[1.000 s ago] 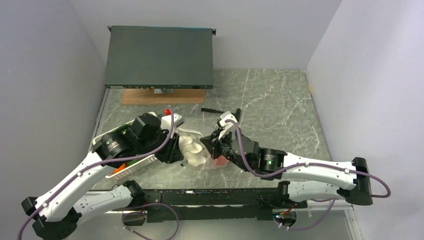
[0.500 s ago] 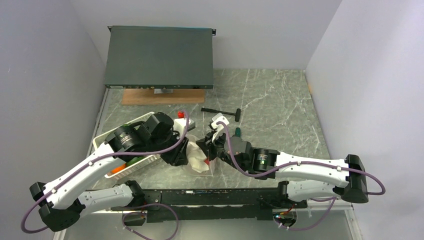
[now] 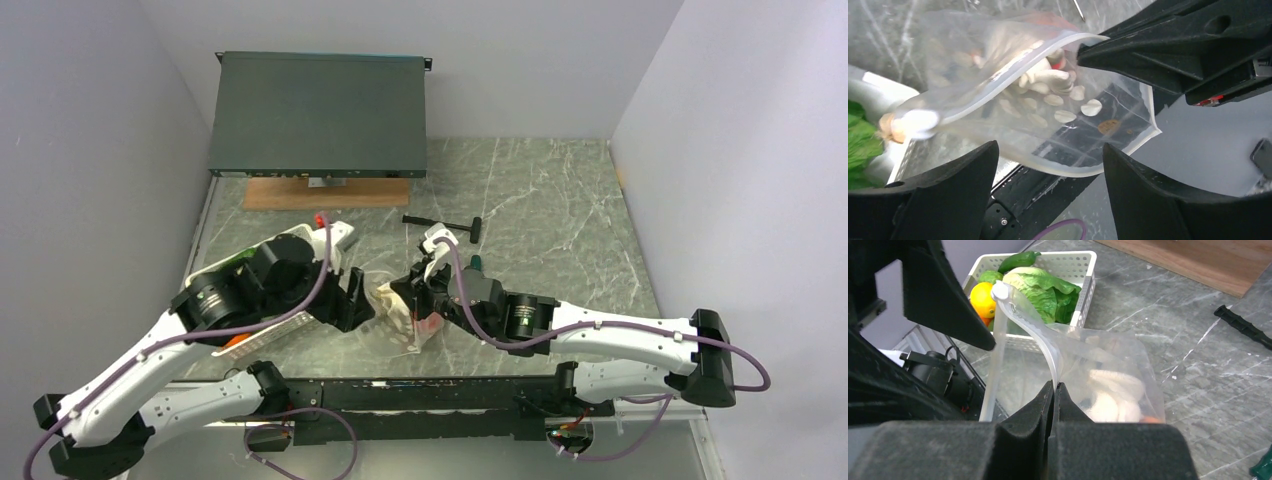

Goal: Place the food in the zip-top bag and seal the zipper
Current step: Place the fake vegetable in the zipper food storage bag, then pick up the fake fruit from the bin.

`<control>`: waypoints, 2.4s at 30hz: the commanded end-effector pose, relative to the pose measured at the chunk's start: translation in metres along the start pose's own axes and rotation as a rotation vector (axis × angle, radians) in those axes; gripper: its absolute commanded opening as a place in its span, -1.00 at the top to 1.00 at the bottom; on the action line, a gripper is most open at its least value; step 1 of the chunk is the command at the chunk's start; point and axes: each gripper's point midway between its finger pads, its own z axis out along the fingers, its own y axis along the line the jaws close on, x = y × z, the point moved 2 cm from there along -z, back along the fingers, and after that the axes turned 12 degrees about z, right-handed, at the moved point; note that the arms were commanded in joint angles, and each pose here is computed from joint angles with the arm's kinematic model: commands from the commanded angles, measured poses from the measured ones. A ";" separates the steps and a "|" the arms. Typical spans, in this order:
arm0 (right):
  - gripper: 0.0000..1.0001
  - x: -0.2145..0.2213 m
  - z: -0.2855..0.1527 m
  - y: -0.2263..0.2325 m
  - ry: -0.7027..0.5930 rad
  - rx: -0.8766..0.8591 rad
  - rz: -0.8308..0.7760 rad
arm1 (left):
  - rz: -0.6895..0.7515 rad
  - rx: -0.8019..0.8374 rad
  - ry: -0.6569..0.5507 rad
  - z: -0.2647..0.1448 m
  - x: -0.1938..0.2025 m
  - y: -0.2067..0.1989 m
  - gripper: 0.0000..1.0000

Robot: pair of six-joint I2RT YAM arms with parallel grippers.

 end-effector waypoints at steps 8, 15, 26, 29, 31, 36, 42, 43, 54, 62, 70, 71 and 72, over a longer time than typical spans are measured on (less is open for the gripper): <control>1.00 -0.032 -0.015 -0.009 -0.057 0.015 0.039 | -0.550 -0.349 -0.355 -0.066 0.027 0.055 -0.42; 1.00 -0.033 -0.023 -0.023 -0.019 0.006 0.084 | -0.683 -0.363 -0.486 -0.050 0.045 0.071 -0.54; 1.00 -0.043 -0.034 -0.027 -0.031 0.006 0.060 | -0.584 -0.809 -0.060 -0.024 0.066 0.103 -0.91; 1.00 -0.043 -0.037 -0.028 -0.028 0.007 0.042 | -0.581 -0.865 -0.059 -0.014 0.063 0.117 -0.99; 1.00 -0.043 -0.038 -0.030 -0.030 0.015 0.033 | -0.601 -0.881 -0.064 -0.011 0.059 0.133 -0.99; 1.00 -0.041 -0.036 -0.035 -0.032 0.030 0.028 | -0.711 -0.919 -0.090 -0.010 0.067 0.169 -0.99; 1.00 -0.039 -0.034 -0.033 -0.007 0.019 0.010 | -0.839 -1.223 -0.099 -0.053 0.099 0.189 -0.99; 1.00 -0.038 -0.033 -0.032 -0.005 0.014 0.010 | -0.848 -1.267 -0.102 -0.059 0.103 0.191 -0.99; 1.00 -0.035 -0.029 -0.033 0.006 0.020 0.008 | -0.891 -1.414 -0.338 -0.085 0.122 0.215 -0.99; 1.00 -0.035 -0.030 -0.034 0.002 0.023 0.007 | -0.883 -1.453 -0.230 -0.076 0.138 0.235 -0.99; 1.00 -0.028 -0.025 -0.035 0.035 0.033 -0.009 | -1.010 -1.479 -0.180 -0.064 0.164 0.236 -0.97; 1.00 -0.029 -0.024 -0.035 0.038 0.033 -0.009 | -1.018 -1.483 -0.183 -0.063 0.166 0.236 -0.96; 1.00 -0.029 -0.024 -0.034 0.039 0.031 -0.008 | -1.022 -1.481 -0.188 -0.062 0.166 0.237 -0.94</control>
